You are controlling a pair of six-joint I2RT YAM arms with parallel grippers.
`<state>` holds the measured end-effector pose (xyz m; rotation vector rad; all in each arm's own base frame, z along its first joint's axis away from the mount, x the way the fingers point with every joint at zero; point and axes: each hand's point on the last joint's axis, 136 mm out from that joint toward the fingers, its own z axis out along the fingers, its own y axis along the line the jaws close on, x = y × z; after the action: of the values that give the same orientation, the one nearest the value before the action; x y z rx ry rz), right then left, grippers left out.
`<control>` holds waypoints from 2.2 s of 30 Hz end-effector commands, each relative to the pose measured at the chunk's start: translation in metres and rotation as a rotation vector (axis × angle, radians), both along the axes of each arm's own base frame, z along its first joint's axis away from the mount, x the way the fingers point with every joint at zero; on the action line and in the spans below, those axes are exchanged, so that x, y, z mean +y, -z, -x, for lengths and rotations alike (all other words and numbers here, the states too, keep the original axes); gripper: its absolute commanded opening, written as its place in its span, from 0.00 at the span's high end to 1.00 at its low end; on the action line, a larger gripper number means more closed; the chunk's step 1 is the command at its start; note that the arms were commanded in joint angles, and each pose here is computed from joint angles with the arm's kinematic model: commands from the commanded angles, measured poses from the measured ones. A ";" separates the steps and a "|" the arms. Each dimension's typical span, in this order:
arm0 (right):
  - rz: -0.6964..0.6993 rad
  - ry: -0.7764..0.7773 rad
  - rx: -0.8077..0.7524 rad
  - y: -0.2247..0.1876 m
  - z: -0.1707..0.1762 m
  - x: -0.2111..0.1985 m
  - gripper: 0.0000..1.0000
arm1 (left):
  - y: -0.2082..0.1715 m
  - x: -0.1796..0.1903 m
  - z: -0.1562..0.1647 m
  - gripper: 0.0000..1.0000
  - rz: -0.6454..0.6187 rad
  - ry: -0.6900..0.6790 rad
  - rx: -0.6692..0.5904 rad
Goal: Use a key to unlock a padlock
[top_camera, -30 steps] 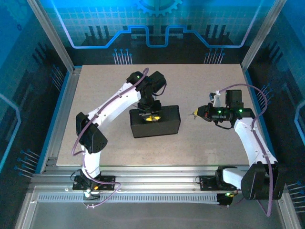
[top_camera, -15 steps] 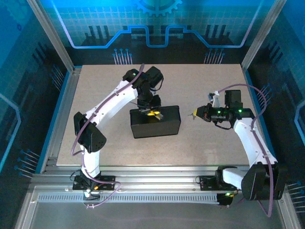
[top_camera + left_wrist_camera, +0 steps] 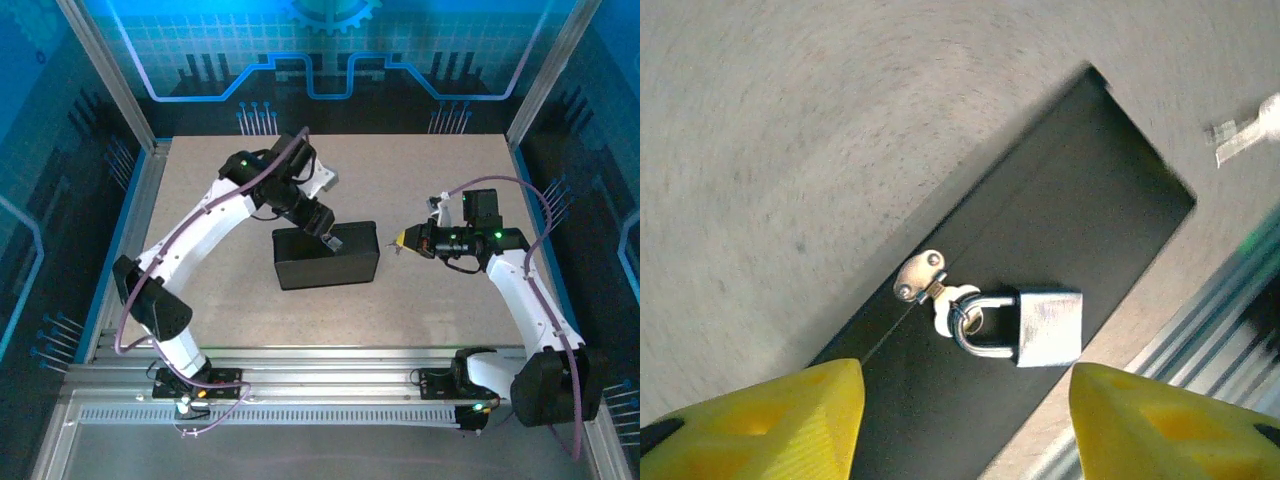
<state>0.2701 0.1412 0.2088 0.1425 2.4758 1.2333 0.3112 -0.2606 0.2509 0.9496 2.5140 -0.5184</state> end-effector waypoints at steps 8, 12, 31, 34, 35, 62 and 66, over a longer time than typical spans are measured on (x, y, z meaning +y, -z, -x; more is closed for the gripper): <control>-0.031 -0.011 -0.006 -0.016 0.004 0.008 1.00 | -0.012 -0.022 0.032 0.38 0.197 0.794 -0.273; -0.072 -0.028 0.030 -0.019 0.010 0.013 1.00 | -0.001 -0.023 0.028 0.38 0.169 0.885 -0.286; -0.133 0.005 0.095 -0.028 0.005 0.013 1.00 | 0.047 -0.038 0.004 0.41 0.150 0.994 -0.352; -0.133 0.008 0.095 -0.027 0.005 0.013 1.00 | 0.050 -0.037 0.006 0.43 0.146 1.007 -0.348; -0.133 0.007 0.093 -0.027 0.004 0.013 1.00 | 0.052 -0.038 0.006 0.44 0.146 1.007 -0.351; -0.141 0.000 0.084 -0.024 -0.003 0.015 1.00 | 0.048 -0.040 0.022 0.46 0.154 1.025 -0.315; -0.141 0.000 0.083 -0.026 -0.003 0.015 1.00 | 0.056 -0.043 0.020 0.48 0.145 1.030 -0.311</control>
<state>0.2735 0.1529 0.2194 0.2693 2.4869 1.3983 0.2952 -0.2997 0.2051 2.0121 1.5584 -0.7193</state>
